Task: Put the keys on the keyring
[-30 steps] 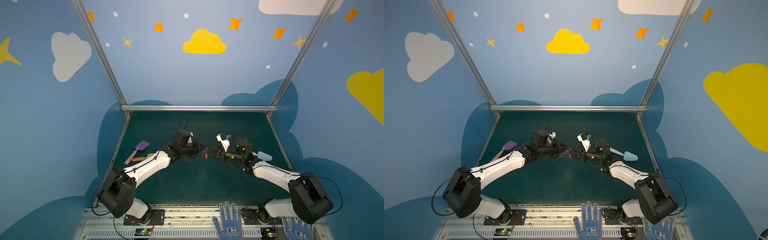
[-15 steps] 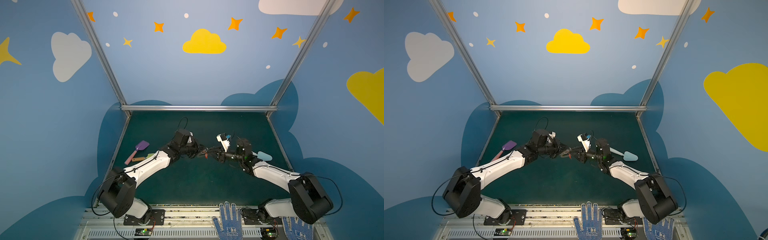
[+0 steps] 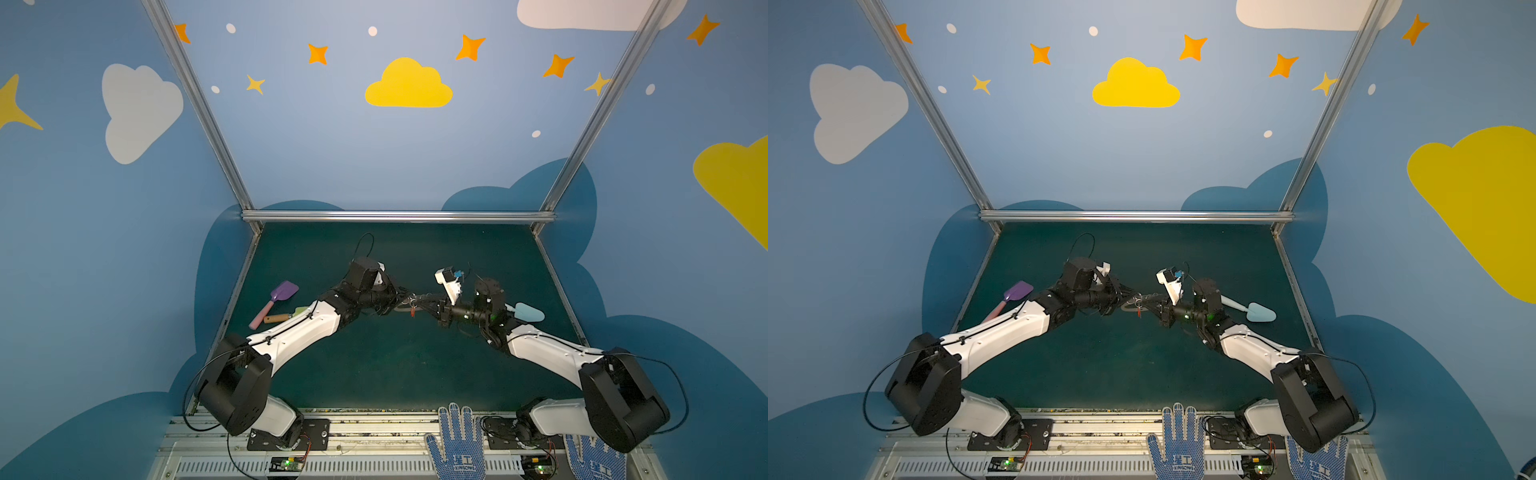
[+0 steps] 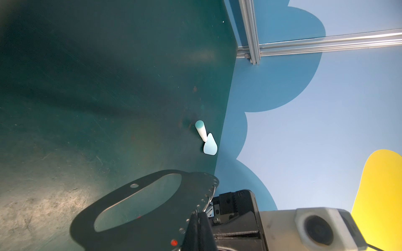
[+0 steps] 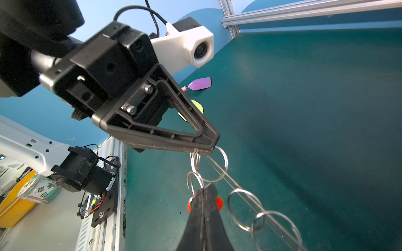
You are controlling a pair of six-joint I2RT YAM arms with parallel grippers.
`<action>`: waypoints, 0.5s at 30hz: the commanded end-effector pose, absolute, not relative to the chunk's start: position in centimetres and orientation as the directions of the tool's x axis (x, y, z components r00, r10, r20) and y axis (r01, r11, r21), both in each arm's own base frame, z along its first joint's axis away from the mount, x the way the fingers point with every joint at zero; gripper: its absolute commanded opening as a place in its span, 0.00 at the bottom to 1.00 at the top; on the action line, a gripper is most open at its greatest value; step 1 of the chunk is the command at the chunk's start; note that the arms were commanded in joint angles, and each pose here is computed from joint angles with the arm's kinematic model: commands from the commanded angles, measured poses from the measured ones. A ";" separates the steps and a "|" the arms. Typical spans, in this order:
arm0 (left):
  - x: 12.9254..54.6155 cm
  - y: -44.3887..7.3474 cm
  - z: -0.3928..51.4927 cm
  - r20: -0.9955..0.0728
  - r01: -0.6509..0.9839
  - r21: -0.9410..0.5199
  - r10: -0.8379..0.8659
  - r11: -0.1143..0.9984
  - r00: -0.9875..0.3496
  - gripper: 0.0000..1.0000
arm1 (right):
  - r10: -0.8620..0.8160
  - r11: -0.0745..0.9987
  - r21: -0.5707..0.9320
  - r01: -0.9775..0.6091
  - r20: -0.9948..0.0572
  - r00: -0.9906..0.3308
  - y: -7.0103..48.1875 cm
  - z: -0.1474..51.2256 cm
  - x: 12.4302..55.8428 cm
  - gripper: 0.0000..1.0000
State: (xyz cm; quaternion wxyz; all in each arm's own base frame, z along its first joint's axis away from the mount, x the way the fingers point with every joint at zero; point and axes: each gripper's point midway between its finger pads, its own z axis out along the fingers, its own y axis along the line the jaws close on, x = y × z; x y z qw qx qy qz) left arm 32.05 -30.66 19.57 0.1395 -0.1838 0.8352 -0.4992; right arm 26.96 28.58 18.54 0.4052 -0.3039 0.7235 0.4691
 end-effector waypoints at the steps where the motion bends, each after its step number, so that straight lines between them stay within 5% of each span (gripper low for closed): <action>1: 32.2 -30.7 22.4 -0.089 -0.107 -0.912 -0.446 0.395 -0.890 0.04 | -0.031 0.378 0.416 -0.827 -0.887 -0.461 28.5 19.7 26.8 0.00; 15: 32.1 -30.5 22.5 -0.087 -0.110 -0.916 -0.460 0.386 -0.884 0.04 | 0.166 0.447 0.463 -0.765 -0.884 -0.438 26.5 21.4 27.9 0.00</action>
